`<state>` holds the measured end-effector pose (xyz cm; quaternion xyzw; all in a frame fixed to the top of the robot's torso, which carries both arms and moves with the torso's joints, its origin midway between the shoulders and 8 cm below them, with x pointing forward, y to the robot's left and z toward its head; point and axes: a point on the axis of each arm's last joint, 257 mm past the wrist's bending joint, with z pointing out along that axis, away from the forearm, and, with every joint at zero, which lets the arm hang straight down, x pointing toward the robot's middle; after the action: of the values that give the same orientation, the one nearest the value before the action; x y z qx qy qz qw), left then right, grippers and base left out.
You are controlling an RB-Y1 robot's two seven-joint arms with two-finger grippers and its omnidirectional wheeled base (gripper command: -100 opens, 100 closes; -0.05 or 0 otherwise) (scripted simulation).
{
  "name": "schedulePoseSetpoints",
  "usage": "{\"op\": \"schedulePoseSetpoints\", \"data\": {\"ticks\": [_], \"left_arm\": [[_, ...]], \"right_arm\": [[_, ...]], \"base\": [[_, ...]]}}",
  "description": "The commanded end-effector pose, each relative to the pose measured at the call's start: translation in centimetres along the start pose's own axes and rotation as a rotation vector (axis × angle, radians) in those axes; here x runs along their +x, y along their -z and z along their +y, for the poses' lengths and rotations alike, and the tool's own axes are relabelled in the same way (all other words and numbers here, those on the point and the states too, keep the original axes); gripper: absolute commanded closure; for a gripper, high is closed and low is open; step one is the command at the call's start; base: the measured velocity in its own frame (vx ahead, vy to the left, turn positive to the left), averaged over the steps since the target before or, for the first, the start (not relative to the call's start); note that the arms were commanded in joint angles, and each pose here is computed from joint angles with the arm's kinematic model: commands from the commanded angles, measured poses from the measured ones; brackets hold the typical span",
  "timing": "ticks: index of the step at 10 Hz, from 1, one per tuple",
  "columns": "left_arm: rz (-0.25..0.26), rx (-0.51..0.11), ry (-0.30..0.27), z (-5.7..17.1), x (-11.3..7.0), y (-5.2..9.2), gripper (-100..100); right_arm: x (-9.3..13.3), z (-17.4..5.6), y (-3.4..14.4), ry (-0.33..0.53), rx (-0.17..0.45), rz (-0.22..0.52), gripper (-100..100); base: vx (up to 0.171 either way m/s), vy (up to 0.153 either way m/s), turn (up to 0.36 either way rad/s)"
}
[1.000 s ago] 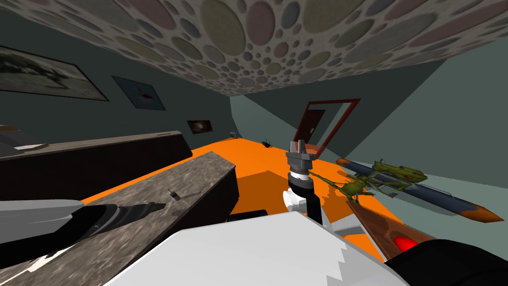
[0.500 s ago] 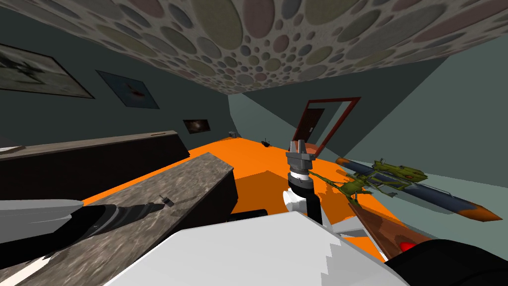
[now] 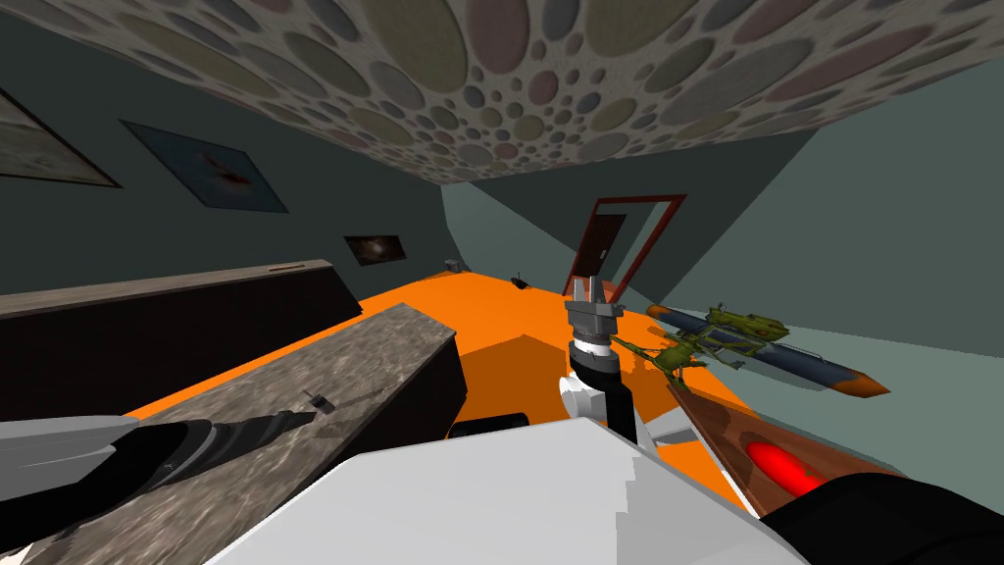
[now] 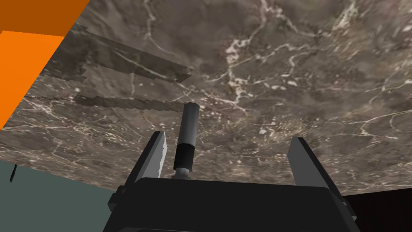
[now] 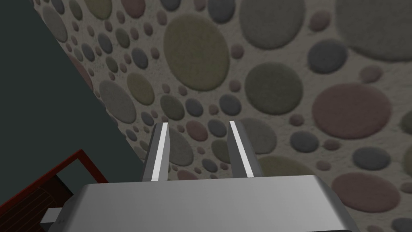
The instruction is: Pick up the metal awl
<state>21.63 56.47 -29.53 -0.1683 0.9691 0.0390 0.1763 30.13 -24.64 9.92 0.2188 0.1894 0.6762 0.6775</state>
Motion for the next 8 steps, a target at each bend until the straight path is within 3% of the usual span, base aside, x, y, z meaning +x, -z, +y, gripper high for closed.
{"op": "schedulePoseSetpoints", "data": {"ticks": [1,5,7,8], "left_arm": [[0.0,0.0,0.0,0.0,0.0,0.0,100],[0.0,0.0,0.0,-0.01,0.0,0.0,100],[0.004,-0.007,-0.003,-0.22,-0.36,0.38,-100],[0.01,-0.009,-0.004,-0.42,-0.41,0.6,-100]], "right_arm": [[0.0,0.0,0.0,0.0,0.0,0.0,0],[0.0,0.0,0.0,0.0,0.0,0.0,0],[0.0,0.0,0.0,0.0,0.0,0.0,0],[0.0,0.0,0.0,0.0,0.0,0.0,0]], "base": [[0.0,0.0,0.0],[0.0,0.0,0.0],[0.022,0.001,0.003],[0.08,0.005,0.01]]}}
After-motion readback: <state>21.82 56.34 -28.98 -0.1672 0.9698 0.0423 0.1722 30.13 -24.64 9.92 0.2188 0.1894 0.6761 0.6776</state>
